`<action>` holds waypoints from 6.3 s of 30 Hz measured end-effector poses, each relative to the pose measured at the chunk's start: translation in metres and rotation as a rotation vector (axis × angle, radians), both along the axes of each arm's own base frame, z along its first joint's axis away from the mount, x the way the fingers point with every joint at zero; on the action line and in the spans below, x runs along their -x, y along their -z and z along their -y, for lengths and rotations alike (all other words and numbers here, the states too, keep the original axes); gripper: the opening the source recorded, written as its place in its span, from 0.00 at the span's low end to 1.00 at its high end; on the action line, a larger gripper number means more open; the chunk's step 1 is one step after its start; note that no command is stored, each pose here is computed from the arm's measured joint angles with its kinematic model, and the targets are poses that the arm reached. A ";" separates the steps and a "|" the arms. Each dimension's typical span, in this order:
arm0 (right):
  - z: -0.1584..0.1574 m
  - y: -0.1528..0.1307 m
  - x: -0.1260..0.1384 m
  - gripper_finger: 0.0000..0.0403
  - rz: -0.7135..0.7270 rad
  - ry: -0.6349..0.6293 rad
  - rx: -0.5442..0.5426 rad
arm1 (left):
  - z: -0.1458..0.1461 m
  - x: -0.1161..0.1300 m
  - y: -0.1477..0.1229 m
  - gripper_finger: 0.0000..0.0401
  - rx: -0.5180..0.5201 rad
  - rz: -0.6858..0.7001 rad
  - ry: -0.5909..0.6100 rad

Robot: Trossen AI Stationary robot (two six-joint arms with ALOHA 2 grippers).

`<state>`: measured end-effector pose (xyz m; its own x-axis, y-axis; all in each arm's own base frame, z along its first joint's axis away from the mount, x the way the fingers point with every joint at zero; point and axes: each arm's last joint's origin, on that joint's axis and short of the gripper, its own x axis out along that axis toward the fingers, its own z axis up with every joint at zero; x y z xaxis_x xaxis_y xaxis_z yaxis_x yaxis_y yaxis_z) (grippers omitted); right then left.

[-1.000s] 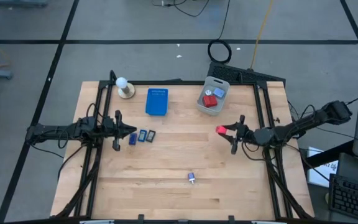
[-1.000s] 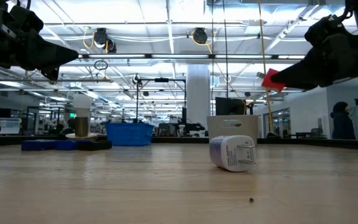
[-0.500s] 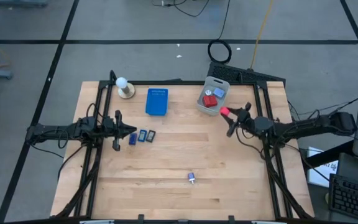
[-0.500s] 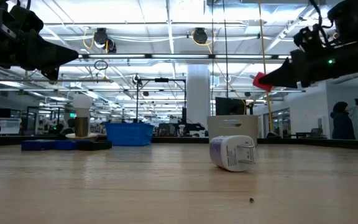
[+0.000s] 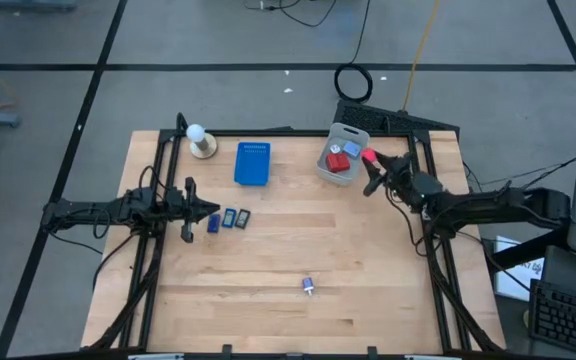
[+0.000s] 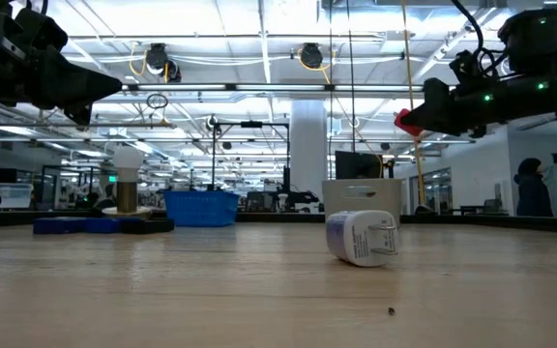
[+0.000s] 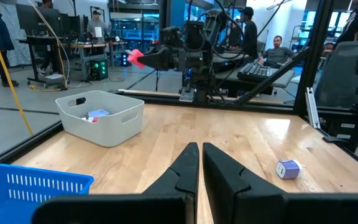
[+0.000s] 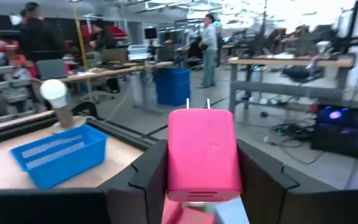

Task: Pick & Place Office items
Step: Put the pink charger adapter into the gray bin, then put the violet charger adapter into the gray bin

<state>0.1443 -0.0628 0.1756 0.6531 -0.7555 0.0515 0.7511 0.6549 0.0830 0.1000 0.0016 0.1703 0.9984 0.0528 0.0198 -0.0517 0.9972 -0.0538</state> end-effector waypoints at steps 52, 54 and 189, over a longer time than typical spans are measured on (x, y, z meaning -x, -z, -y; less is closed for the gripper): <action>0.162 0.029 -0.089 0.43 -0.430 0.065 -0.474 | 0.000 0.000 0.000 0.05 0.000 0.000 -0.001; 0.162 0.029 -0.089 0.46 -0.430 0.066 -0.474 | 0.000 0.000 0.000 0.05 0.000 0.000 0.000; -0.234 0.031 -0.194 0.62 -1.049 -0.537 -0.618 | 0.000 0.000 0.000 0.05 0.000 0.000 -0.001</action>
